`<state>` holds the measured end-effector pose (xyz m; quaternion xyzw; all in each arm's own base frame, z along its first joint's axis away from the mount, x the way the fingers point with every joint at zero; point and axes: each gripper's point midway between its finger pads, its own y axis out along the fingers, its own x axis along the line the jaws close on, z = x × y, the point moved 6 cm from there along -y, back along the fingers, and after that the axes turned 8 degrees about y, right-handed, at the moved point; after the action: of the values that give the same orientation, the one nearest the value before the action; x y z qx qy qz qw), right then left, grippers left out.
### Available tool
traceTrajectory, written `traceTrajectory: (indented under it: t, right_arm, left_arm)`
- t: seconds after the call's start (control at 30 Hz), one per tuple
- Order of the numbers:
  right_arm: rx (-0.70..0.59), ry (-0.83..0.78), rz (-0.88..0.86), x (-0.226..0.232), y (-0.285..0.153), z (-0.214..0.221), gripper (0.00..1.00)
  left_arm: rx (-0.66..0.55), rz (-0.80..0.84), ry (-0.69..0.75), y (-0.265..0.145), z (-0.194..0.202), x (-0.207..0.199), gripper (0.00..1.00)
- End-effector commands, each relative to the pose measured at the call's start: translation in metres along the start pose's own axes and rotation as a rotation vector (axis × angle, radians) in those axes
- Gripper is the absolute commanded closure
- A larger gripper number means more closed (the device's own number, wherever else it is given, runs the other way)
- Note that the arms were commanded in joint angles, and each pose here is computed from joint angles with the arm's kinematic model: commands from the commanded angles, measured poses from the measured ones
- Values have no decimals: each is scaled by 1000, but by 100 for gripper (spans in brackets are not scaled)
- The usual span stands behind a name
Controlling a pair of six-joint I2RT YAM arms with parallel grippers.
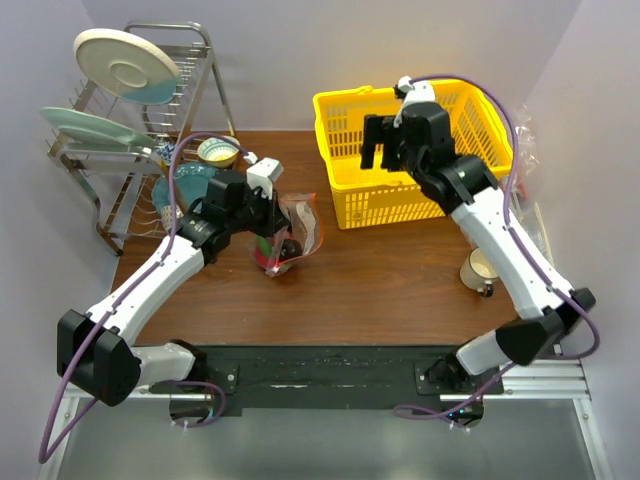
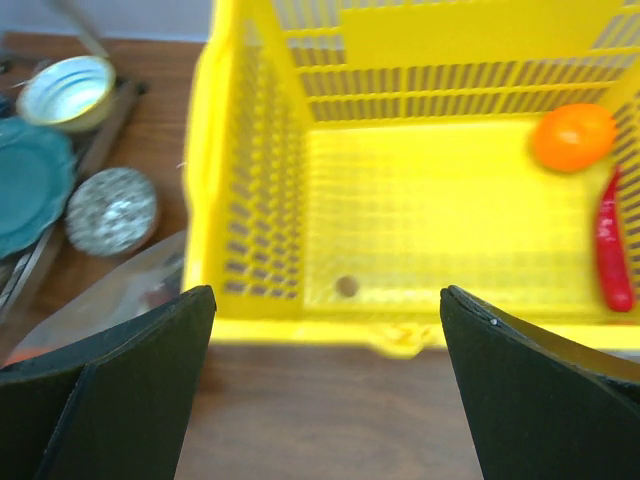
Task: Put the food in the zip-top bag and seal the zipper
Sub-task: Pick up the fake fruit from the bin.
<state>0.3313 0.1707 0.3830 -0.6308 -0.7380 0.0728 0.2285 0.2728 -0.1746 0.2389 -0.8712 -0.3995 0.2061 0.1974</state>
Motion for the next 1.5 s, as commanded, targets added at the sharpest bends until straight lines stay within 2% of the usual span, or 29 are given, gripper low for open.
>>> traceTrajectory:
  t: [0.0,0.1,0.13,0.33,0.43,0.57,0.77,0.9,1.13,1.27,1.47]
  right_arm:
    - [40,-63,224,-34,28,-10,3]
    - [47,-35,298,-54,42,-28,7]
    - [100,-37,350,-68,59,-20,7]
    - [154,50,448,-119,102,-26,6]
    - [172,125,443,-146,118,-29,5]
    - [223,254,397,-181,157,-12,5]
    - [158,371,410,-213,194,-3,1]
    - [86,368,432,-224,219,1,1]
    - [55,343,517,-248,266,31,1]
    - [8,316,597,-259,281,41,1]
    - [-65,294,630,-273,306,59,1]
  left_arm:
    - [-60,-1,23,-2,-11,2,100]
    - [-61,10,20,-1,-11,1,100]
    - [-61,8,22,-2,-11,1,100]
    - [-50,-2,20,2,-9,3,100]
    - [-44,0,19,3,-8,3,100]
    - [-45,4,20,4,-7,3,100]
    - [-59,42,20,4,-8,-1,100]
    - [-61,48,19,3,-8,-2,100]
    - [-60,51,19,4,-7,-2,100]
    - [-61,58,18,6,-6,-2,100]
    - [-54,69,17,8,-5,-3,100]
